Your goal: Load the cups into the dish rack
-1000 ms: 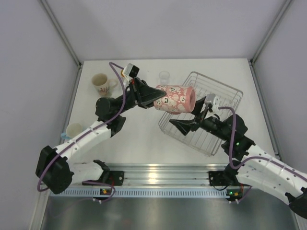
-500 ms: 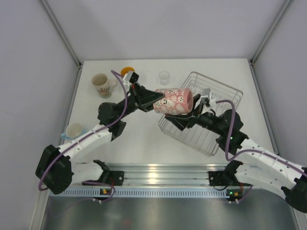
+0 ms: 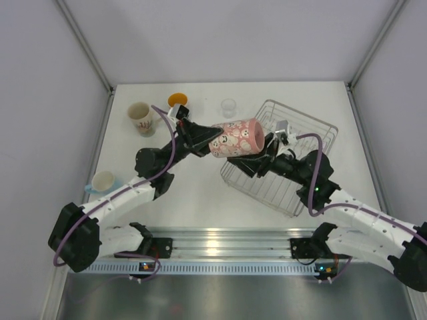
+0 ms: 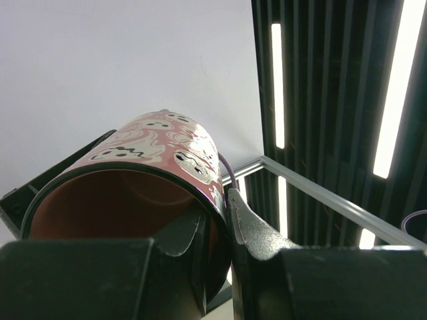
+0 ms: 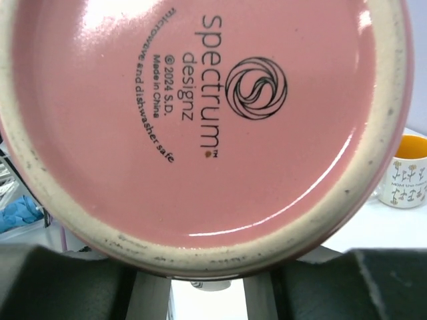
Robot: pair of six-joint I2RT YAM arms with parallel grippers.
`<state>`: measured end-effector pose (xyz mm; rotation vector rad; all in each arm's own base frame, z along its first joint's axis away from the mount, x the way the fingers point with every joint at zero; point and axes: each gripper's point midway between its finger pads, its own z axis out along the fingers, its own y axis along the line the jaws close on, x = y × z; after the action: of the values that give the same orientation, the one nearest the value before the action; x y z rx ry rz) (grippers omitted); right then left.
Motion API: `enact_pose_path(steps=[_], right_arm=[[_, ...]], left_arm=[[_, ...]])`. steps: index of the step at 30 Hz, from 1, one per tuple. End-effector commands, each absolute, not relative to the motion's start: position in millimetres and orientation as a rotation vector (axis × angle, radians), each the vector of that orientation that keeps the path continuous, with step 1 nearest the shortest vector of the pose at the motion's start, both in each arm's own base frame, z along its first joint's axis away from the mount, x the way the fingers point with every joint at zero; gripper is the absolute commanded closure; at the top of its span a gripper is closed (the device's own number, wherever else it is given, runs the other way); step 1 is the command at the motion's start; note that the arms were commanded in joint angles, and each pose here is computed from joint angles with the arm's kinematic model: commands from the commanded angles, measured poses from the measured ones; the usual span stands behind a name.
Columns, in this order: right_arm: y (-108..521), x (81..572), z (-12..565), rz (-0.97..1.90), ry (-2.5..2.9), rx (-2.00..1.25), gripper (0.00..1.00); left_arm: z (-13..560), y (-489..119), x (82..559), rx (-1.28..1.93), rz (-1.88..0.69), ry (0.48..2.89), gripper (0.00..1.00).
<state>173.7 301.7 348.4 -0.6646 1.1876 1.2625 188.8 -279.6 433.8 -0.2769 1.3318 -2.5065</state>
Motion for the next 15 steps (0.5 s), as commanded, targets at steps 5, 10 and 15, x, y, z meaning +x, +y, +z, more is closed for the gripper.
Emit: enact_pose_path(steps=[5, 10, 15], right_arm=[[302, 157, 396, 1.361, 1.001, -0.678, 0.66], [304, 158, 394, 1.39, 1.006, -0.659, 0.83], [307, 157, 391, 1.407, 1.019, -0.672, 1.0]], left_arm=[[448, -264, 182, -0.275, -2.561, 1.176, 1.0], [434, -266, 188, -0.375, -2.546, 1.218, 1.0], [417, -276, 194, -0.435, -2.481, 1.338, 1.0]])
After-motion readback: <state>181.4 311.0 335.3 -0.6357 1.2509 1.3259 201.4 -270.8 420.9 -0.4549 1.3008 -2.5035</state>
